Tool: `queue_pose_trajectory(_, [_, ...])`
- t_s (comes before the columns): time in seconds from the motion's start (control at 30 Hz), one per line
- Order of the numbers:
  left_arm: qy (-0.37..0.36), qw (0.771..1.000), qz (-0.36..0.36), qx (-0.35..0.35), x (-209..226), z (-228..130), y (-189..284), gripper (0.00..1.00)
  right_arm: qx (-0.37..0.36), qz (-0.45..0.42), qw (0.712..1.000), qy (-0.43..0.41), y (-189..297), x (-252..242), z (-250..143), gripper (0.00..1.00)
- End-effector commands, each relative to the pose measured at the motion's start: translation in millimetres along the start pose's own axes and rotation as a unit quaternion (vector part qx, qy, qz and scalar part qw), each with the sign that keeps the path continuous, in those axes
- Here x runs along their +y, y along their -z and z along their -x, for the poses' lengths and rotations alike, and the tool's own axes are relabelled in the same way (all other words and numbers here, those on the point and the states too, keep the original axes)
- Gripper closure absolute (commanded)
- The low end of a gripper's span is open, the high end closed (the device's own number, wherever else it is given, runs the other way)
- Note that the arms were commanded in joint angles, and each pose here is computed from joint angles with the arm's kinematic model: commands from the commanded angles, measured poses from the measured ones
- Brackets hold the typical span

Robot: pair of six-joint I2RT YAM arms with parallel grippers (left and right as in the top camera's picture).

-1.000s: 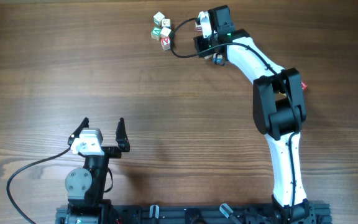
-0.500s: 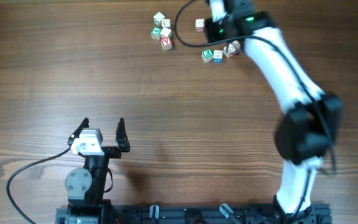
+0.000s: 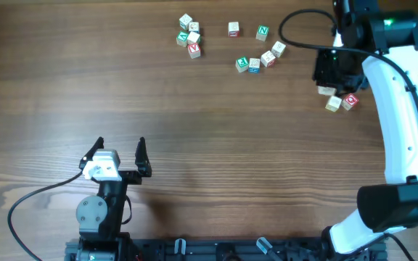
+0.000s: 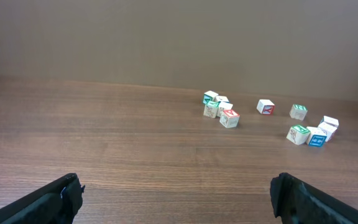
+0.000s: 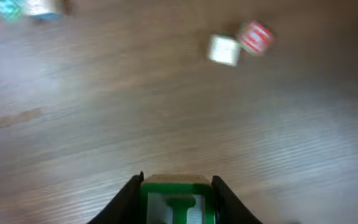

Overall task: Form a circle
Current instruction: 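Carry the green block right and lower it near the placed blocks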

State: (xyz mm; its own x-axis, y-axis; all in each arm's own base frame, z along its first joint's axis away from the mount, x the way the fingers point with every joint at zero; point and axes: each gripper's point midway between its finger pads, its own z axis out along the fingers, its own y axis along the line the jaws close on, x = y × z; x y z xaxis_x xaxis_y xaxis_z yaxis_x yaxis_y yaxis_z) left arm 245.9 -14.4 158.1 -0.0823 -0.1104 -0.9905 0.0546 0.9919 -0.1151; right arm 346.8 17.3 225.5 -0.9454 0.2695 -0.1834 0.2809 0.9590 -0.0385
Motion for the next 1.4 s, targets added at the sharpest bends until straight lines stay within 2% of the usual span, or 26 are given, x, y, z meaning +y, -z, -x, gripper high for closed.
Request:
queue_pose_trajectory(0.0, [0.003, 1.0, -0.01, 0.001, -3.6, -1.9, 0.0, 0.0, -0.002, -0.083, 0.988, -0.131, -4.6, -46.4, 2.1, 0.88])
queue_pose_trajectory(0.17, [0.003, 1.0, -0.01, 0.001, -3.6, -1.9, 0.0, 0.0, -0.021, -0.117, 0.961, -0.25, -4.9, -88.3, 10.6, 0.89])
queue_pose_trajectory(0.27, [0.003, 1.0, -0.01, 0.001, -3.6, -1.9, 0.0, 0.0, -0.011, -0.124, 0.961, -0.248, -8.4, -92.5, 6.1, 0.89])
queue_pose_trajectory(0.37, [0.003, 1.0, -0.01, 0.001, -3.6, -1.9, 0.0, 0.0, 0.018, -0.18, 0.947, -0.264, -36.2, -110.0, -13.0, 0.88])
queue_pose_trajectory(0.47, [0.003, 1.0, -0.01, 0.001, -3.6, -1.9, 0.0, 0.0, 0.032, -0.148, 0.949, -0.278, -81.1, -100.5, -15.9, 0.89])
queue_pose_trajectory(0.7, [0.003, 1.0, -0.01, 0.001, -3.6, -1.9, 0.0, 0.0, 0.001, -0.13, 0.941, -0.313, -155.4, -104.6, -18.3, 0.88])
queue_pose_trajectory(0.87, [0.003, 1.0, -0.01, 0.001, -3.6, -1.9, 0.0, 0.0, -0.059, -0.108, 0.942, -0.312, -163.1, -103.5, 10.7, 0.85])
queue_pose_trajectory(1.0, [0.003, 1.0, -0.01, 0.001, -3.6, -1.9, 0.0, 0.0, -0.059, -0.079, 0.944, -0.315, -189.6, -94.5, 2.0, 0.85])
queue_pose_trajectory(1.33, [0.003, 1.0, -0.01, 0.001, -3.6, -1.9, 0.0, 0.0, -0.075, -0.105, 0.934, -0.334, -195.0, -105.8, -0.1, 0.82])
queue_pose_trajectory(1.37, [0.003, 1.0, -0.01, 0.001, -3.6, -1.9, 0.0, 0.0, -0.077, -0.104, 0.934, -0.334, -200.4, -105.9, -2.8, 0.77])
